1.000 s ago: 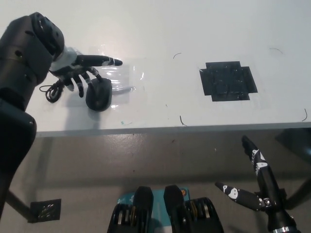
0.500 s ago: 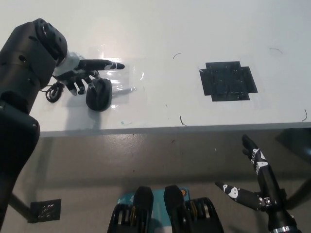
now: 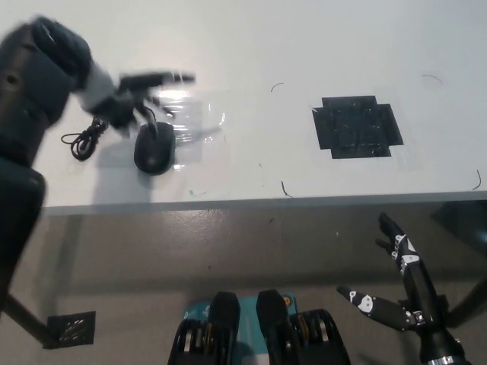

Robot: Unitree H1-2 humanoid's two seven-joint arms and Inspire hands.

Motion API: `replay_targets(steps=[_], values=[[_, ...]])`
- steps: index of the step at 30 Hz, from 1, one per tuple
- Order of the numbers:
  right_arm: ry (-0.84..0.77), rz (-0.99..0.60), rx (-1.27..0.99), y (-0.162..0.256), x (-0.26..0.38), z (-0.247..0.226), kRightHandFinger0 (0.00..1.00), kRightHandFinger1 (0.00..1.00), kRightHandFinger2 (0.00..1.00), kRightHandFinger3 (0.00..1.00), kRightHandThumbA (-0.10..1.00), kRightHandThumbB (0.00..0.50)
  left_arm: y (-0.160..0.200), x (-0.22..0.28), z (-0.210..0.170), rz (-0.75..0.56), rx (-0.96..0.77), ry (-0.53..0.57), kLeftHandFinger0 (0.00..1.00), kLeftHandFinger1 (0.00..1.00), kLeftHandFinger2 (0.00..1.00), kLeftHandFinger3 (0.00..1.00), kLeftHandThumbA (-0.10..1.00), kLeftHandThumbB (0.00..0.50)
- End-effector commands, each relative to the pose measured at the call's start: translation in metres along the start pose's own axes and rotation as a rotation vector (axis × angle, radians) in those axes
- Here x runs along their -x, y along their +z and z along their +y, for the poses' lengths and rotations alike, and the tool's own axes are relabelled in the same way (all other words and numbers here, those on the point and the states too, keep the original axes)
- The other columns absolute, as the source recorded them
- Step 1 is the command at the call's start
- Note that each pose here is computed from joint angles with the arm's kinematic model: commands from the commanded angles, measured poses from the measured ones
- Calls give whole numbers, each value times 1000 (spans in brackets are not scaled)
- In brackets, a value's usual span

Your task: The robot uses left hand to click on the left button of the black mouse, which is placed on the left area of the table

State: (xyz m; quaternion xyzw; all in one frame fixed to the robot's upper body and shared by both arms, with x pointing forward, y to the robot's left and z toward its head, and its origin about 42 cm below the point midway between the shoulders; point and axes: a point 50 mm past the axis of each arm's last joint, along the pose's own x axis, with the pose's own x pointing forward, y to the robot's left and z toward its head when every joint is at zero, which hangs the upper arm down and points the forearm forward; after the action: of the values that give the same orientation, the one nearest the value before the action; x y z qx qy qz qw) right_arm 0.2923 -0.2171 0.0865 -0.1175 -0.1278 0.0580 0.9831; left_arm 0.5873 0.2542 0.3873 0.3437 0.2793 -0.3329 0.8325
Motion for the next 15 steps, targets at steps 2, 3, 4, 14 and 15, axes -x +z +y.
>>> replay_targets(steps=[2,3,4,14,15], values=[[-12,-28,11,2,3,-11,891,1000,1000,1000,972,123,74,142,54,-487,101,12,0,0,34,1000,1000,433],[-14,-25,12,1,4,-10,886,1000,1000,1000,973,119,77,155,53,-565,83,21,0,0,16,1000,1000,442],[-15,-21,11,-1,6,-10,879,1000,1000,1000,977,123,79,172,47,-656,29,59,0,0,17,1000,1000,452],[-17,17,-13,-10,23,-5,867,1000,1000,1000,964,109,-8,266,-102,-1247,-234,143,31,0,17,1000,1000,365],[-17,23,-10,-10,26,-6,866,1000,1000,1000,965,117,-28,260,-132,-1284,-241,168,46,0,39,1000,1000,373]])
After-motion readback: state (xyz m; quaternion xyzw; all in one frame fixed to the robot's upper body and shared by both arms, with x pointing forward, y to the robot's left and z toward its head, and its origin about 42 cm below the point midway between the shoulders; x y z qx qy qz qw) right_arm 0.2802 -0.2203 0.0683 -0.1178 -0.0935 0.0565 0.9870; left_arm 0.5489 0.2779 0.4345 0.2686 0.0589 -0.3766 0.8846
